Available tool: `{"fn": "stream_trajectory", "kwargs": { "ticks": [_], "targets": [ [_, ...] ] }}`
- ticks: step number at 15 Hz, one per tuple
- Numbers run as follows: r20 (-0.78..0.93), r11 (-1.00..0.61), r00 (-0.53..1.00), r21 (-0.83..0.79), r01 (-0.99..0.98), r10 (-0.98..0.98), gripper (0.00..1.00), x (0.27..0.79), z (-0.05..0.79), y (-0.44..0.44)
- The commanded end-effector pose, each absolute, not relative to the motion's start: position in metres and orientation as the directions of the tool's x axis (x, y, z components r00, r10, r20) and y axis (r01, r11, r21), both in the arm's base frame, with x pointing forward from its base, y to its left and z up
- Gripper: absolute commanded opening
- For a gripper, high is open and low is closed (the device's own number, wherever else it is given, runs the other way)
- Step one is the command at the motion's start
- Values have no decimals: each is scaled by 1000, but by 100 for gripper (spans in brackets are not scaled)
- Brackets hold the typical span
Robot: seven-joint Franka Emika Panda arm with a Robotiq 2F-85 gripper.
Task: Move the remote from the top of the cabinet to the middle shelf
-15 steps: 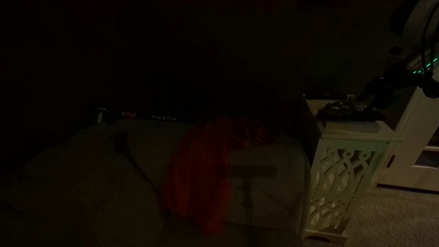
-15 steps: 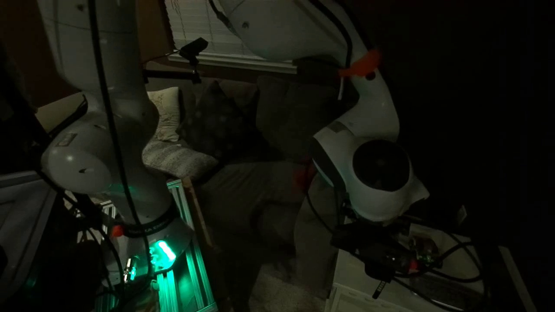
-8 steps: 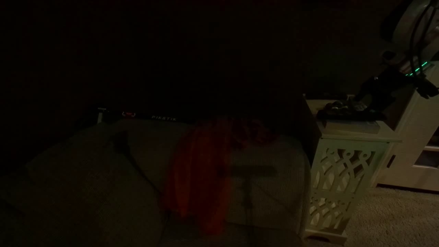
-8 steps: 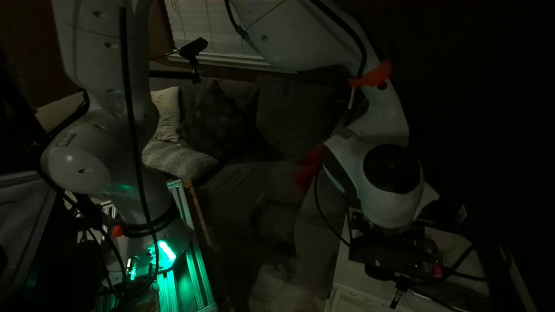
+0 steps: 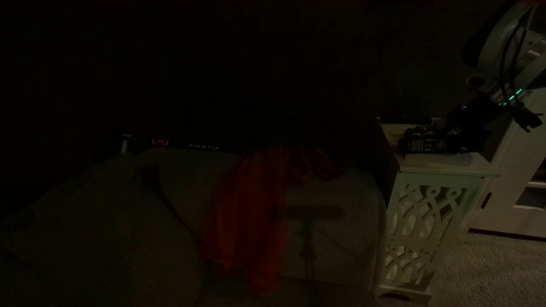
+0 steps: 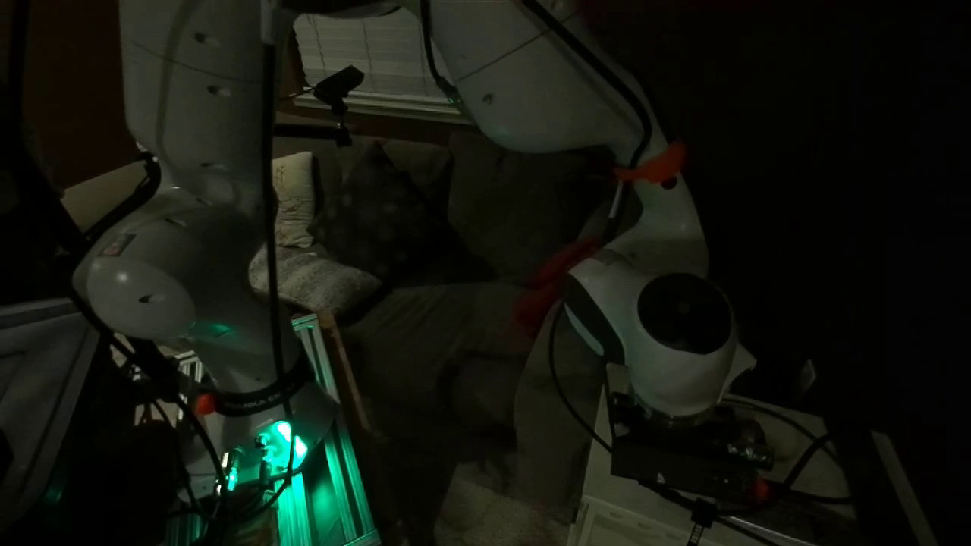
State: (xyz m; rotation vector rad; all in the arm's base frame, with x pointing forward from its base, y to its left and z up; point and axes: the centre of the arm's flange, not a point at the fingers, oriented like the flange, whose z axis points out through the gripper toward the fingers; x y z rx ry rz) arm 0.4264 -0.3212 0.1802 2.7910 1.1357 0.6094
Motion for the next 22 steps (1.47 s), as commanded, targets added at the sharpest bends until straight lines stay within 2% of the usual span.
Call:
{"fn": "stream_trajectory", "kwargs": {
  "ticks": [1,2,3,4,5,7,16,22],
  "targets": [
    [294,-702,639,235,672,711,100,434,169,-326],
    [294,-702,639,236,672,711,100,434,170,-327],
    [293,-702,639,237,671,711,95,435,170,-328],
    [290,-702,641,239,671,711,99,436,171,-328],
    [289,-702,641,247,667,711,96,437,173,-329],
    [286,-700,640,246,670,713,100,439,176,-331],
    [237,-650,605,274,709,760,100,438,189,-329],
    [141,-575,561,300,761,816,100,442,197,-335]
  ]
}}
